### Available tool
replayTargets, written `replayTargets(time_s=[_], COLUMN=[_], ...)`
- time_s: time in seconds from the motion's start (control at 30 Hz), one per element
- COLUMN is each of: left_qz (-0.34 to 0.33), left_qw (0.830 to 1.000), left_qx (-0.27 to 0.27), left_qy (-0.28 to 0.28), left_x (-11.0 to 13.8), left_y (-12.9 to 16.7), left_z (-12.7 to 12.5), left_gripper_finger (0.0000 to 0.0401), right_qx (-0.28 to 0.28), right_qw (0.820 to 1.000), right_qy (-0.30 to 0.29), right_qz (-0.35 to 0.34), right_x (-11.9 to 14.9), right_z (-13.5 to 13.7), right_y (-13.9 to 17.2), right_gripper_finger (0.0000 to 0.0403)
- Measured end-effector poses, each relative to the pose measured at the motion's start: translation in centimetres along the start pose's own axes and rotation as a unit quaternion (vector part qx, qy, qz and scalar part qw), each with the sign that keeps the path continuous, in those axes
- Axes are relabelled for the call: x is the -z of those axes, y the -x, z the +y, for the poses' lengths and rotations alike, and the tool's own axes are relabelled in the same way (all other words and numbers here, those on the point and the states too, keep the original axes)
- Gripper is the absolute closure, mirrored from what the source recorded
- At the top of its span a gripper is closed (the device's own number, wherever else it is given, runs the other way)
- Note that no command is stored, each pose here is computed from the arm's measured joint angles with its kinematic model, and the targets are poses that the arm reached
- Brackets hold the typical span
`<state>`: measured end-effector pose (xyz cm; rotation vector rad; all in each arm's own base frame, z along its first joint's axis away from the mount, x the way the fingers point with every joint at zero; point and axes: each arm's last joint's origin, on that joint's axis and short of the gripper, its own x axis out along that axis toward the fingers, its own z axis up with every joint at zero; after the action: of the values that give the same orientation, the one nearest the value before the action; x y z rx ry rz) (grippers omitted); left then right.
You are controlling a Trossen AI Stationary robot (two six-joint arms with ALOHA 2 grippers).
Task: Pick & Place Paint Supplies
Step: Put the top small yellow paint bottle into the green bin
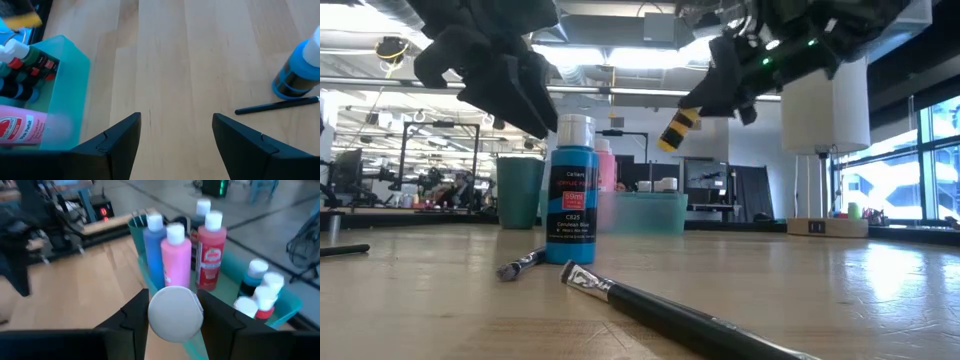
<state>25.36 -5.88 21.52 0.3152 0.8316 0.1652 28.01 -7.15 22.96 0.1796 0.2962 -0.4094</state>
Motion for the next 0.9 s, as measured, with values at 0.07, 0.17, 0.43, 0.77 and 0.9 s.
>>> replayTargets(time_s=[0.07, 0.17, 0.43, 0.77, 0.9], left_qz=[-0.001, -0.001, 0.002, 0.006, 0.006], left_qw=[1.000, 1.000, 1.000, 1.000, 1.000], left_qx=[-0.002, -0.002, -0.001, 0.001, 0.001], left_qy=[0.003, 0.003, -0.002, -0.001, 0.004], left_x=[0.0, 0.0, 0.0, 0.1, 0.1], left_y=[-0.1, -0.1, -0.1, -0.1, -0.1], left_z=[0.1, 0.2, 0.1, 0.1, 0.1], left_gripper_finger=[0.0159, 0.0159, 0.0159, 0.0159, 0.0159], right_qx=[0.005, 0.026, 0.125, 0.152, 0.161], right_qw=[1.000, 0.999, 0.979, 0.966, 0.959], right_qy=[-0.002, -0.007, -0.021, -0.056, -0.062], right_qz=[0.018, 0.041, 0.158, 0.200, 0.225], right_x=[0.0, -0.7, -2.5, -3.3, -2.7], right_z=[-0.1, -0.2, -0.3, -2.2, -3.0], right_y=[-1.2, -3.0, -6.2, -8.1, -8.4], right_gripper_finger=[0.0265, 0.0265, 0.0265, 0.0265, 0.0265])
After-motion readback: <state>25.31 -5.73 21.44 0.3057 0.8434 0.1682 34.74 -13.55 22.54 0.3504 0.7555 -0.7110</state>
